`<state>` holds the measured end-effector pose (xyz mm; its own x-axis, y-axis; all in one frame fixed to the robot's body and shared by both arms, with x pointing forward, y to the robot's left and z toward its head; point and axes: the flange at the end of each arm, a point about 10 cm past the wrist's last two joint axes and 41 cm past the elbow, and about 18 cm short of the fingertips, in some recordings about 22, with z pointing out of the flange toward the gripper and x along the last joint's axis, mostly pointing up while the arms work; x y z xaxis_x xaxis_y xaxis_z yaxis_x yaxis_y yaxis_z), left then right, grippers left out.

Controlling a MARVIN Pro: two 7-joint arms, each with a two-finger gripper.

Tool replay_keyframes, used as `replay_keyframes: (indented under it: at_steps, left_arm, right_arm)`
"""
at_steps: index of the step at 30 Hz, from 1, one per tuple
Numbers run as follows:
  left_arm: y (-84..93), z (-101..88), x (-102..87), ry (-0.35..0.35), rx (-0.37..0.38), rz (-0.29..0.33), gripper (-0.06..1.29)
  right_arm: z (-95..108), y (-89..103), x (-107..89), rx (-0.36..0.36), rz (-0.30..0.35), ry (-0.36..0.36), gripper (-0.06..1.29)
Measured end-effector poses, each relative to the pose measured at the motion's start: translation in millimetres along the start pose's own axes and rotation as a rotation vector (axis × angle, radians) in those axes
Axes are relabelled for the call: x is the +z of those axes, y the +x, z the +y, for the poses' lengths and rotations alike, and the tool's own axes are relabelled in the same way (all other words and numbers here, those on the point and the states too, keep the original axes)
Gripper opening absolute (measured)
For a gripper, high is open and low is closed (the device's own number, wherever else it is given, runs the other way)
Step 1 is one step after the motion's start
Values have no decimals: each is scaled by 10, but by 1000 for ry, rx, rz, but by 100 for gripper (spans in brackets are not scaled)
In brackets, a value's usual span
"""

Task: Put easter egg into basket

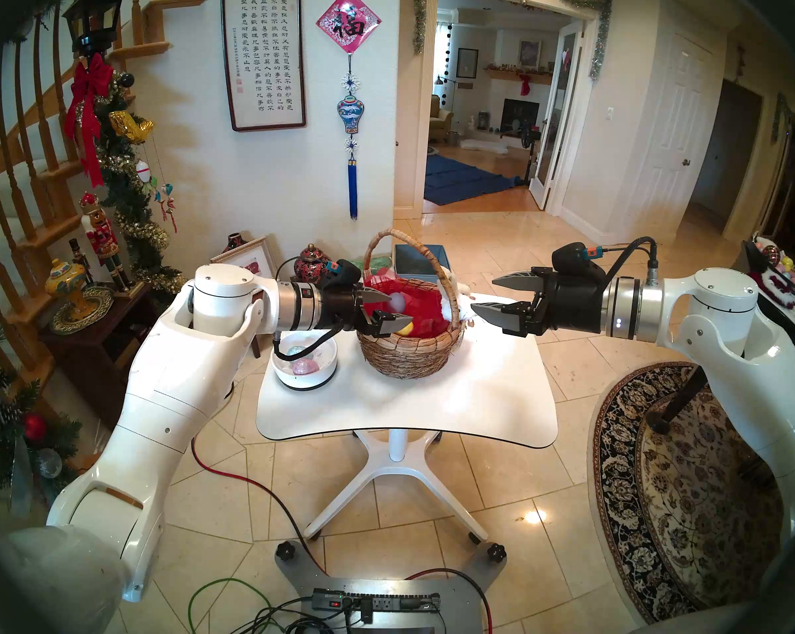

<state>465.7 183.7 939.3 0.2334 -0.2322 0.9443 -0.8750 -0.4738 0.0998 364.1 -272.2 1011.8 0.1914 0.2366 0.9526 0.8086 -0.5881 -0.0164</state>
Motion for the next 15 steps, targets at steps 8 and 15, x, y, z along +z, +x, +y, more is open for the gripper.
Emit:
replay_keyframes:
  at_steps: [8,15]
  left_arm:
    - [32,45,-278,15,-12,30,121]
    - [34,122,-558,43,-7,31,121]
  right_arm:
    - [0,0,0,0,0,0,122]
    - [0,0,0,0,0,0,122]
